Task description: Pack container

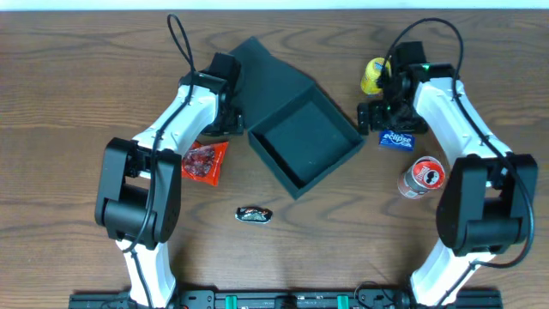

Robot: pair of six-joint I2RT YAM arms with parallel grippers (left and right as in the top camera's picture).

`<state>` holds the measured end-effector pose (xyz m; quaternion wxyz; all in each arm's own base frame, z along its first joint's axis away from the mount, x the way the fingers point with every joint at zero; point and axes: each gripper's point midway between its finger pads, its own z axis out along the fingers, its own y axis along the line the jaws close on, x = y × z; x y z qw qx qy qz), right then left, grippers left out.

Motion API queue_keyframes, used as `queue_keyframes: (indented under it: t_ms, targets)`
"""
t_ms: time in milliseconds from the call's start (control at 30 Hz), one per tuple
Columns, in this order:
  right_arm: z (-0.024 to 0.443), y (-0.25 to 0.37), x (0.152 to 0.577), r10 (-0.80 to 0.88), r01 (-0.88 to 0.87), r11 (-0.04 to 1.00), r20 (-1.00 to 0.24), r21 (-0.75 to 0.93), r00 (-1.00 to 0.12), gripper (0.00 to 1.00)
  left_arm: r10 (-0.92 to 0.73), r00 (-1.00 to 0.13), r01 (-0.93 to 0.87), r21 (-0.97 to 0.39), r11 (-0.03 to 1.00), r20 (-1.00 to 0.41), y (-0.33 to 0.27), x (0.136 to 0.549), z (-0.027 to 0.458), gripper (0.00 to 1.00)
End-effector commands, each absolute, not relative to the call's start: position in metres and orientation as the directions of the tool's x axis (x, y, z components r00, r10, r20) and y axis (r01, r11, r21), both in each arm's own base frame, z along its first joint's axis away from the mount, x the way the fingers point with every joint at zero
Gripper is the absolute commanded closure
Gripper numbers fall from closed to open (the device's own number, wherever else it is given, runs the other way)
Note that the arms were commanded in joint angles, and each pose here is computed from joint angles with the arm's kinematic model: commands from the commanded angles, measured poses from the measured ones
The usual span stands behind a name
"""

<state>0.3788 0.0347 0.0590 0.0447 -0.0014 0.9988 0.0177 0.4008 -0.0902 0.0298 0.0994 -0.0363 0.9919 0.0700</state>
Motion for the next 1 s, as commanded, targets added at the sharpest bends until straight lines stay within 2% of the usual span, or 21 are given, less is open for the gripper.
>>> queue_keyframes:
  t_ms: [0, 367, 533, 733, 967]
  targets:
    - [0.062, 0.062, 0.375, -0.026, -0.034, 0.993, -0.072, 0.112, -0.997, 0.01, -0.083, -0.971, -0.115, 0.133, 0.984, -0.223, -0.088, 0.405, 0.030, 0.05]
    - [0.067, 0.131, 0.346, -0.141, -0.135, 0.947, -0.003, 0.291, -0.990, 0.01, -0.087, -0.960, -0.116, 0.094, 0.989, -0.264, -0.095, 0.417, 0.033, 0.05]
    - [0.067, 0.145, 0.344, -0.182, -0.180, 0.941, -0.019, 0.286, -0.983, 0.01, -0.082, -0.956, -0.109, 0.081, 0.991, -0.281, -0.098, 0.423, 0.039, 0.05]
    - [0.065, 0.131, 0.354, -0.161, -0.167, 0.957, -0.045, 0.238, -0.986, 0.01, -0.069, -0.957, -0.100, 0.098, 0.990, -0.281, -0.096, 0.424, 0.044, 0.05]
    - [0.093, 0.115, 0.367, -0.139, -0.171, 0.956, -0.144, 0.240, -0.980, 0.01, -0.055, -0.944, -0.105, 0.139, 0.985, -0.326, -0.091, 0.437, 0.107, 0.05]
